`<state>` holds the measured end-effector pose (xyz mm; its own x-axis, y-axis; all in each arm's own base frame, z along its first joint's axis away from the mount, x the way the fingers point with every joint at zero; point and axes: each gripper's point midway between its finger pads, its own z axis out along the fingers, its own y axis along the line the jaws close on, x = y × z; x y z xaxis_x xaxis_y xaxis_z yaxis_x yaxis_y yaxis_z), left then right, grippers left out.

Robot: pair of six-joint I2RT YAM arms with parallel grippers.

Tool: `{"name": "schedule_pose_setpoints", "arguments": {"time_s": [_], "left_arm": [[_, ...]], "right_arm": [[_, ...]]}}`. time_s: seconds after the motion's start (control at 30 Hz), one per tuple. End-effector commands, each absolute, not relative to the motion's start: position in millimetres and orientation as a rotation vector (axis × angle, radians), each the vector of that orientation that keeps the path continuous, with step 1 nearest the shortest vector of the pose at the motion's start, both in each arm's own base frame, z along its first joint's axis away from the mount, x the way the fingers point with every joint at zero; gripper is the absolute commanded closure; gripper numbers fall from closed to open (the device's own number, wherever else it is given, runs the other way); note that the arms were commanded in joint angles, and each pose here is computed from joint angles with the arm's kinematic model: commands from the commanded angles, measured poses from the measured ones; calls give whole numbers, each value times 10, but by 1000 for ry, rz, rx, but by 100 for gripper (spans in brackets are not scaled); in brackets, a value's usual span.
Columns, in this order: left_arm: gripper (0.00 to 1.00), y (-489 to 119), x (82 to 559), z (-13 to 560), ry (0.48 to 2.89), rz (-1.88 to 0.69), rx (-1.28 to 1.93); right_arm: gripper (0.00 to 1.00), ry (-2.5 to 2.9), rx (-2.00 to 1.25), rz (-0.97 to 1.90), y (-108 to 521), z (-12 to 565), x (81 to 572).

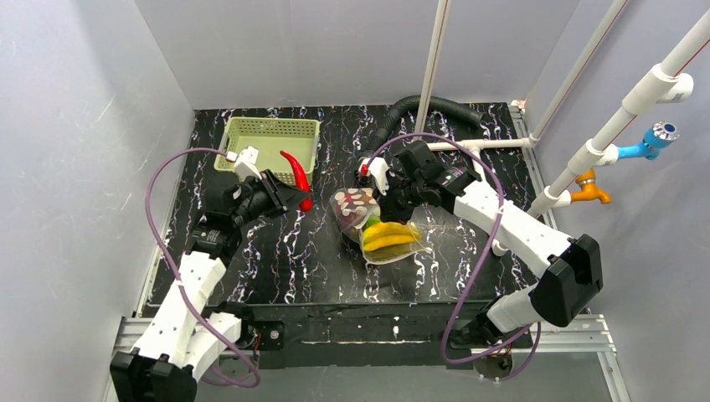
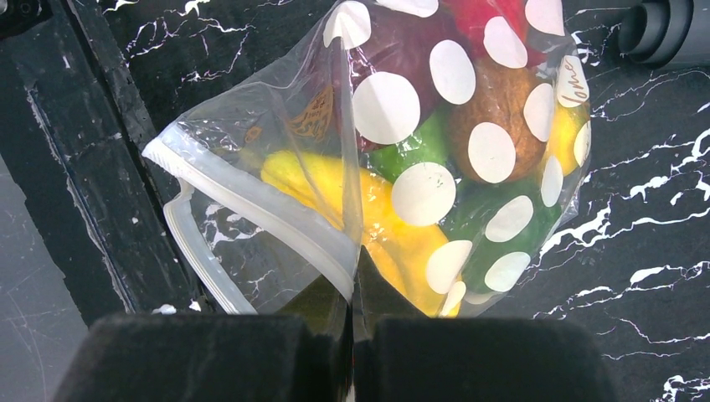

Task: Open the zip-top bag and remove the fake food
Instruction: Place the fake vegetable in the bin.

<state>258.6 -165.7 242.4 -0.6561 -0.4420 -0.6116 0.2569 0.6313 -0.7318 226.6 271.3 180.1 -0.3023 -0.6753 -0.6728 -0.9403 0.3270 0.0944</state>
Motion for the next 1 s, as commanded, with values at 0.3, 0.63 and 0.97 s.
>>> {"name": "schedule_pose_setpoints", "arguments": {"time_s": [0.3,0.63,0.97], "left_arm": [[100,-1472,3101,2407,1985,-1155,-389],[100,-1299,3576,2214,2053,-1072,-567],[100,-1062,4070,1999,2142,-879,-882]], "right_arm": [[99,1996,-1403,694,2742,1980,2258],[99,1999,-1400,701,2740,1986,2268],[99,2001,-1398,708,2738,1986,2267]]}}
